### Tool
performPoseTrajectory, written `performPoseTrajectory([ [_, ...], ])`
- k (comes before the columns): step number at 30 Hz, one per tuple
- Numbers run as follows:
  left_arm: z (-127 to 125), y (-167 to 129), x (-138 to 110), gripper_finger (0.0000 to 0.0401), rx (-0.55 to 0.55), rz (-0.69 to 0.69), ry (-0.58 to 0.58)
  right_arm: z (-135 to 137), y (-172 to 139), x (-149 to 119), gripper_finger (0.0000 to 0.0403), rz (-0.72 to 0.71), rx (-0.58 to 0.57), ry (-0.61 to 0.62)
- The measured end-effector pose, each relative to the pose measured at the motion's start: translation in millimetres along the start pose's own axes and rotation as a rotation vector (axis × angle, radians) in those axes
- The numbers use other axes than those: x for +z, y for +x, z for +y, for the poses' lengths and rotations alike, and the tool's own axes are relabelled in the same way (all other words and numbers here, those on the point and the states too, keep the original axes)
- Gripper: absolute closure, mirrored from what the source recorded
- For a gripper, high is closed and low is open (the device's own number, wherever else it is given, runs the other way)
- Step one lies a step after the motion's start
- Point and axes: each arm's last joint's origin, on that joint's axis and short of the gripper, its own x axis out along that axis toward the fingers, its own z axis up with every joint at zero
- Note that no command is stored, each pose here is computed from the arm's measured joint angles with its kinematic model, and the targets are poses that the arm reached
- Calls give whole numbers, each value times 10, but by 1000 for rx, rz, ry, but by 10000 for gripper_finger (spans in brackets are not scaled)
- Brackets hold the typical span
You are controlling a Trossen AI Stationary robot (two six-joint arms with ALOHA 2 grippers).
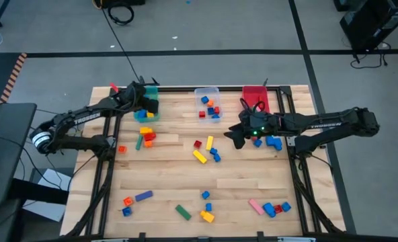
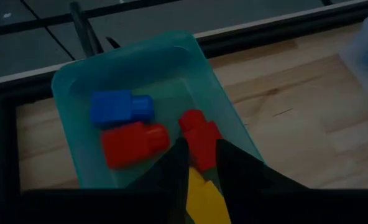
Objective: Sort blocks by size
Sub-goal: Put the red 1 stud game piece into the blue bin, then put the blue 4 stud game piece into the transparent bin
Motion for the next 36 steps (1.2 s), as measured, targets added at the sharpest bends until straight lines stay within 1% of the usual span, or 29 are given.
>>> performPoseTrajectory([
  [4,-20,-2,33,301,-28,-29,19,0,14,-4,158,-2,-7,4],
  [8,-54,-17,39,300,-126,-14,95,3,58,-22,154,9,-12,-4],
  [12,-97,-28,19,300,-210,18,112,-7,177,-60,146,34,-34,-78],
  [15,-162,-50,-16,300,-242,24,173,-7,301,-114,140,70,-41,-138],
  [18,-238,-79,-57,300,-271,28,204,-27,429,-195,135,133,-67,-172],
  [20,-289,-100,-86,300,-288,32,216,-26,488,-212,133,176,-98,-175],
  [22,-333,-120,-113,300,-294,33,216,0,523,-190,133,217,-138,-153],
  [25,-398,-170,-149,300,-305,27,215,88,533,-101,137,286,-211,-115],
  [27,-462,-225,-145,300,-305,16,222,170,515,-16,141,331,-279,-104],
  [29,-528,-300,-118,300,-302,2,241,252,485,68,146,365,-376,-79],
  [32,-664,-455,-51,300,-318,-51,290,374,437,169,154,377,-497,-60],
  [34,-758,-564,-23,300,-340,-82,307,472,422,208,158,360,-531,-54],
  [36,-845,-676,1,300,-363,-110,311,568,423,196,161,362,-537,-59],
])
